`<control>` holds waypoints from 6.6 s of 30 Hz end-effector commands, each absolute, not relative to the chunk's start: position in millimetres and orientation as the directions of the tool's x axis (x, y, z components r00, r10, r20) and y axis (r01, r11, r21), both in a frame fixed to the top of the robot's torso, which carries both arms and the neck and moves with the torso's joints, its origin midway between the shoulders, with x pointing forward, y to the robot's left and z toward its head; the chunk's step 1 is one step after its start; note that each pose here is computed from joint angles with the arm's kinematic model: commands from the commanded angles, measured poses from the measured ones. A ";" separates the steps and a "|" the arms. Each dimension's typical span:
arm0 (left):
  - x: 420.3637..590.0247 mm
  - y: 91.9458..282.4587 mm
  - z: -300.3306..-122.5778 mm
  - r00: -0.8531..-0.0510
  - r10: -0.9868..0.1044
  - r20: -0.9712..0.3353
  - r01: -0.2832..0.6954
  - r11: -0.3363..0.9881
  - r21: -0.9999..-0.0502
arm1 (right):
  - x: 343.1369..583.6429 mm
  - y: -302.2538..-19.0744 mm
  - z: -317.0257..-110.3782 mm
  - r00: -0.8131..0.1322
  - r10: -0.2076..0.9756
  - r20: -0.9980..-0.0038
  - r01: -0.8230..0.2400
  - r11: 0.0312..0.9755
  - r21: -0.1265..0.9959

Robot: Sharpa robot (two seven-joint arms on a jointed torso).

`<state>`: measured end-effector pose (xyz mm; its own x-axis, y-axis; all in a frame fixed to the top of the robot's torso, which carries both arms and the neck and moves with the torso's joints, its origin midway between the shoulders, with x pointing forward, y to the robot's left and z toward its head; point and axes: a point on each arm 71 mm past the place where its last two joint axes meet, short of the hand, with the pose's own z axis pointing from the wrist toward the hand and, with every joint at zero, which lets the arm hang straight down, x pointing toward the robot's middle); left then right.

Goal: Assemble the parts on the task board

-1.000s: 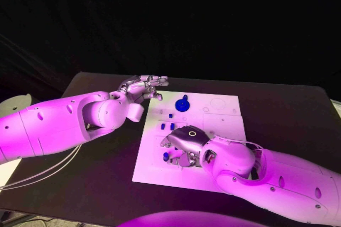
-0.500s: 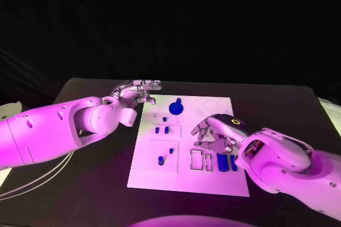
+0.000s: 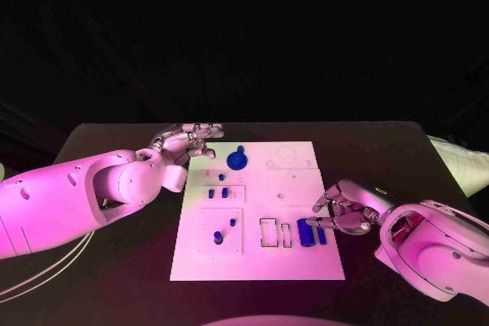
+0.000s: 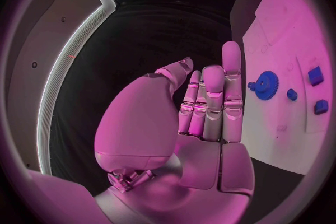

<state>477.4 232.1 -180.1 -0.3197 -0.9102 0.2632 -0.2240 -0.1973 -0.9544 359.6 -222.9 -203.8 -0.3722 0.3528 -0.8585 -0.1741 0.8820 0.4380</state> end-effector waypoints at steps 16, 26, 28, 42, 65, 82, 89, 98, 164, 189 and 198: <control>477.1 232.2 -179.9 -0.335 -0.902 0.274 -0.223 -0.207 -0.953 | 355.9 -210.1 -221.6 -0.389 0.203 -0.899 -0.193 0.936 0.295; 476.9 232.6 -179.9 -0.335 -0.902 0.274 -0.224 -0.207 -0.952 | 356.6 -196.5 -233.5 -0.423 0.170 -0.890 -0.219 0.934 0.283; 476.9 232.7 -179.9 -0.335 -0.902 0.274 -0.224 -0.206 -0.952 | 356.8 -194.0 -236.5 -0.429 0.167 -0.888 -0.221 0.933 0.283; 476.8 233.4 -179.9 -0.333 -0.902 0.274 -0.224 -0.206 -0.953 | 361.9 -187.8 -247.4 -0.436 0.167 -0.884 -0.212 0.936 0.282; 476.5 233.0 -180.5 -0.338 -0.900 0.276 -0.227 -0.207 -0.952 | 353.2 -172.0 -226.8 -0.410 0.447 -0.795 -0.103 0.843 0.528; 476.3 232.6 -180.6 -0.340 -0.899 0.277 -0.229 -0.207 -0.951 | 353.2 -142.9 -238.1 -0.527 0.345 -0.777 -0.159 0.858 0.489; 476.1 232.7 -180.6 -0.341 -0.898 0.277 -0.230 -0.206 -0.951 | 352.8 -140.2 -238.7 -0.533 0.319 -0.784 -0.178 0.863 0.472; 476.0 232.6 -180.7 -0.340 -0.899 0.277 -0.230 -0.206 -0.951 | 356.3 -141.1 -237.5 -0.494 0.321 -0.808 -0.189 0.867 0.461; 474.9 237.0 -182.0 -0.347 -0.895 0.281 -0.244 -0.203 -0.948 | 356.6 -216.3 -207.8 -0.356 0.338 -0.871 -0.153 0.899 0.411; 474.7 235.2 -182.2 -0.351 -0.893 0.282 -0.247 -0.202 -0.948 | 364.6 -225.6 -230.1 -0.409 0.120 -0.905 -0.172 0.963 0.206; 474.9 235.8 -182.6 -0.350 -0.894 0.281 -0.247 -0.202 -0.948 | 364.5 -216.1 -236.4 -0.412 0.085 -0.907 -0.205 0.962 0.183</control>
